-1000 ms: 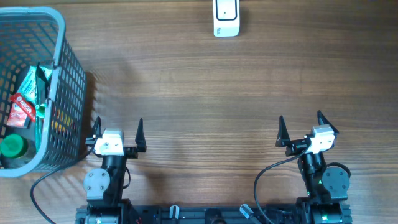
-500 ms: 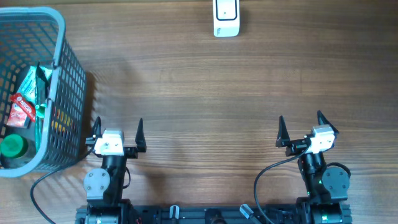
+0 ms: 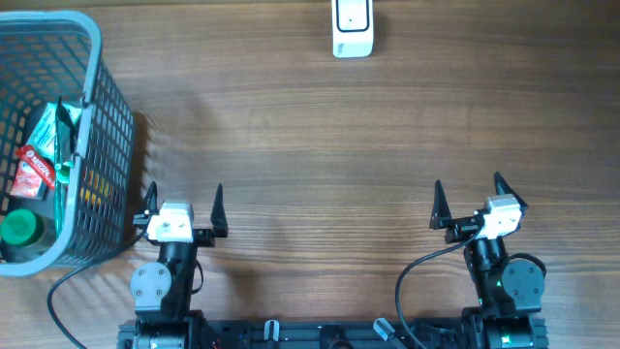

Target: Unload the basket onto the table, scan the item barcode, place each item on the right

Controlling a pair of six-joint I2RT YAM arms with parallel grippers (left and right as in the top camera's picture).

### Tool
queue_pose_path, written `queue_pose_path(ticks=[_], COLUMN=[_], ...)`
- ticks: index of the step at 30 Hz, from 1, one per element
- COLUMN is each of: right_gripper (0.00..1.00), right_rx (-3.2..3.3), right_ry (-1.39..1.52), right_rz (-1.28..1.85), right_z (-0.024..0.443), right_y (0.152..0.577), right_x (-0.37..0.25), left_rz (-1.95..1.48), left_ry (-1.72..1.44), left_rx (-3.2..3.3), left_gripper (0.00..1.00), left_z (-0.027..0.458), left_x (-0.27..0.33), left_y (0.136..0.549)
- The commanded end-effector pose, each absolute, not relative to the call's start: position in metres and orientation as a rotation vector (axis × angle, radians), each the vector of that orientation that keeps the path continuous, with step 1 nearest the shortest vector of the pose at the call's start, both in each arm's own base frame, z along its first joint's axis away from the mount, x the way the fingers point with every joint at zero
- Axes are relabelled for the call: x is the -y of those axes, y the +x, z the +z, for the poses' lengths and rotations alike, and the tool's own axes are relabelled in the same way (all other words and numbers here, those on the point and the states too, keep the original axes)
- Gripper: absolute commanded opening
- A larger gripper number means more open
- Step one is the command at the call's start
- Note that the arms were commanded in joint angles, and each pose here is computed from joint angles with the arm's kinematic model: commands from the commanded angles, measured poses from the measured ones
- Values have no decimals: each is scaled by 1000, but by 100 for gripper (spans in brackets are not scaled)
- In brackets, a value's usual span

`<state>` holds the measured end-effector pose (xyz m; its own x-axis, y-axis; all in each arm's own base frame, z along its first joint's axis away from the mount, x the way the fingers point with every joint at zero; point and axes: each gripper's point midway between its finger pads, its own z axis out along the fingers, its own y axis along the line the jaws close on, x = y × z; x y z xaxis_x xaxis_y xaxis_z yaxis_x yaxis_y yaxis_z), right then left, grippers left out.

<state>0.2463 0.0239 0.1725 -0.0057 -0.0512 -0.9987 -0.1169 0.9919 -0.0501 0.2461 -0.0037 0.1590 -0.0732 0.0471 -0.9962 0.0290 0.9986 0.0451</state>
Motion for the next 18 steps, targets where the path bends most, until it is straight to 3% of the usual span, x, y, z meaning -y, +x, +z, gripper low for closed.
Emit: queue_pose_path(ticks=[1, 18], right_gripper=[100, 100], right_rx=[-1577, -1577], right_ry=[-132, -132], right_rz=[37, 37], right_z=[172, 172], right_y=[247, 247], right_x=[-23, -23], left_rz=[38, 110], left_ry=[53, 102], left_rx=[-1643, -1557], left_gripper=[100, 100], left_z=[157, 178], left_x=[0, -2], left_y=[246, 247])
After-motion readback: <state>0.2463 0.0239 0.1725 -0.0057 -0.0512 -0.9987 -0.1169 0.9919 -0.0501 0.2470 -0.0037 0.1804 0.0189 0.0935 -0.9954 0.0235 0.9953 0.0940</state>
